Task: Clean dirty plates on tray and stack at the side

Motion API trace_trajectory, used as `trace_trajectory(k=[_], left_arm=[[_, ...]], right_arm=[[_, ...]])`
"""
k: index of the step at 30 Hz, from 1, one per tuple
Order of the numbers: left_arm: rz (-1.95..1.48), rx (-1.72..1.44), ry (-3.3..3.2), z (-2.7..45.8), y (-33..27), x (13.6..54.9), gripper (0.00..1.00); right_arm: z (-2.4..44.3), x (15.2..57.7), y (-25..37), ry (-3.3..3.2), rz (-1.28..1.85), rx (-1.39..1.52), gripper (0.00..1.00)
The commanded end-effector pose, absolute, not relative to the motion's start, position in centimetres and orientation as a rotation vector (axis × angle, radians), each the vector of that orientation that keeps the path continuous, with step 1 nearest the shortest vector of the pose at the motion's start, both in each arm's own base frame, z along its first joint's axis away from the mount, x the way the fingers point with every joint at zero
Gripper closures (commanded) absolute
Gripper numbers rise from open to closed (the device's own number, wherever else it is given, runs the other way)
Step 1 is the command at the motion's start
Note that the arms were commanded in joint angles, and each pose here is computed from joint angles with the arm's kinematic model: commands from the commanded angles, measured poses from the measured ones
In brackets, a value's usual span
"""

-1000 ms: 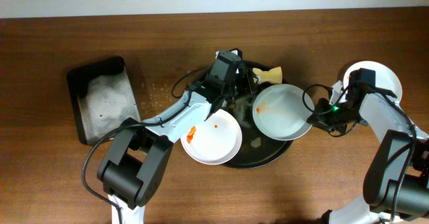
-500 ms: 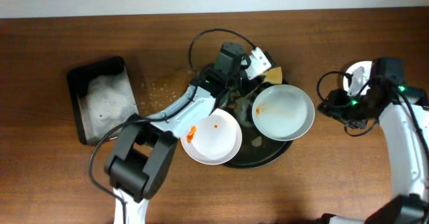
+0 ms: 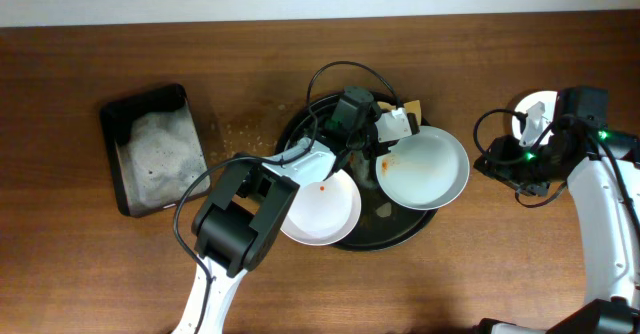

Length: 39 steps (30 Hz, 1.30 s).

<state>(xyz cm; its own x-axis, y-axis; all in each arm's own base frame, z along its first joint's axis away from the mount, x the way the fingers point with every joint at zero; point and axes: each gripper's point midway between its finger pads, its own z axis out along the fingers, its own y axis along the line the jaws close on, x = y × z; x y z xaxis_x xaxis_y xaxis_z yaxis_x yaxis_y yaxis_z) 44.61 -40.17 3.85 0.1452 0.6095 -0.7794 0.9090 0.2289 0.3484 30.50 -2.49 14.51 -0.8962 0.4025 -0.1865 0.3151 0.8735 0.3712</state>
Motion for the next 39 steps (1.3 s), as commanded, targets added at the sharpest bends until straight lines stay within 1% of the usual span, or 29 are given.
trace_trajectory(k=[1,3,4,5,6,7,8,9,11,12,13,14,16,19,20,22,25,28,30,31,33,34,36,39], left_arm=[[-0.406,1.41,1.577,5.4,-40.0,45.4,0.56],[-0.455,1.312,1.612,8.4,-39.9,45.8,0.56],[-0.475,1.268,1.628,10.0,-39.6,45.9,0.6],[-0.502,1.235,1.661,11.3,-39.2,45.7,0.77],[-0.558,1.206,1.689,12.8,-39.2,45.0,0.73],[-0.573,1.195,1.713,13.1,-39.1,44.6,0.69],[-0.598,1.169,1.755,13.3,-38.9,44.3,0.6],[-0.61,1.156,1.783,13.4,-38.6,44.1,0.47],[-0.631,1.107,1.844,13.9,-37.7,44.7,0.4],[-0.642,1.106,1.877,14.3,-37.4,45.0,0.34],[-0.618,1.097,1.921,14.9,-36.9,45.6,0.34],[-0.541,1.064,1.975,16.1,-36.0,47.4,0.34],[-0.524,1.08,1.982,16.8,-36.3,48.5,0.33],[-0.527,1.107,2.038,13.0,-36.7,48.9,0.33],[-0.538,1.163,2.041,10.6,-37.0,48.8,0.34],[-0.525,1.286,2.008,7.6,-37.7,48.2,0.35],[-0.485,1.38,1.948,5.1,-38.3,48.2,0.38],[-0.467,1.373,1.938,3.7,-38.6,48.8,0.39],[-0.47,1.379,1.943,3.2,-38.8,48.7,0.42],[-0.473,1.386,1.953,2.7,-38.7,48.4,0.46],[-0.474,1.391,1.963,2.3,-38.7,48.3,0.56],[-0.476,1.397,1.98,1.9,-38.5,48.0,0.64],[-0.448,1.395,2.014,1.4,-37.9,48.1,0.76],[-0.35,1.384,2.072,0.6,-36.6,48.5,0.89]], right_arm=[[15.3,30.7,-2.5,2.763,0.494,0.528,0.52],[15.4,30.8,-2.5,2.76,0.493,0.527,0.52],[15.4,30.8,-2.5,2.76,0.493,0.526,0.52],[15.4,30.8,-2.5,2.762,0.491,0.516,0.52],[15.4,30.8,-2.5,2.762,0.492,0.516,0.52],[15.4,30.8,-2.5,2.762,0.491,0.516,0.52],[15.4,30.8,-2.5,2.761,0.492,0.516,0.52],[15.4,30.8,-2.5,2.761,0.492,0.516,0.52],[15.4,30.8,-2.5,2.762,0.492,0.516,0.52],[15.4,30.8,-2.5,2.762,0.492,0.517,0.52],[15.4,30.8,-2.5,2.762,0.492,0.516,0.52],[15.4,30.8,-2.5,2.762,0.492,0.516,0.52],[15.4,30.8,-2.5,2.762,0.492,0.517,0.52],[15.3,30.5,-2.4,2.775,0.497,0.523,0.51],[15.3,30.5,-2.3,2.774,0.501,0.523,0.52],[15.3,30.5,-2.3,2.774,0.501,0.522,0.52],[15.3,30.5,-2.3,2.774,0.501,0.522,0.52],[15.3,30.4,-2.3,2.777,0.502,0.524,0.52],[15.3,30.4,-2.3,2.777,0.502,0.523,0.52],[15.3,30.4,-2.3,2.777,0.502,0.523,0.52],[15.3,30.4,-2.3,2.776,0.501,0.524,0.52],[15.3,30.4,-2.3,2.776,0.502,0.524,0.52],[15.3,30.4,-2.3,2.776,0.502,0.524,0.52],[15.3,30.4,-2.3,2.777,0.502,0.524,0.52]])
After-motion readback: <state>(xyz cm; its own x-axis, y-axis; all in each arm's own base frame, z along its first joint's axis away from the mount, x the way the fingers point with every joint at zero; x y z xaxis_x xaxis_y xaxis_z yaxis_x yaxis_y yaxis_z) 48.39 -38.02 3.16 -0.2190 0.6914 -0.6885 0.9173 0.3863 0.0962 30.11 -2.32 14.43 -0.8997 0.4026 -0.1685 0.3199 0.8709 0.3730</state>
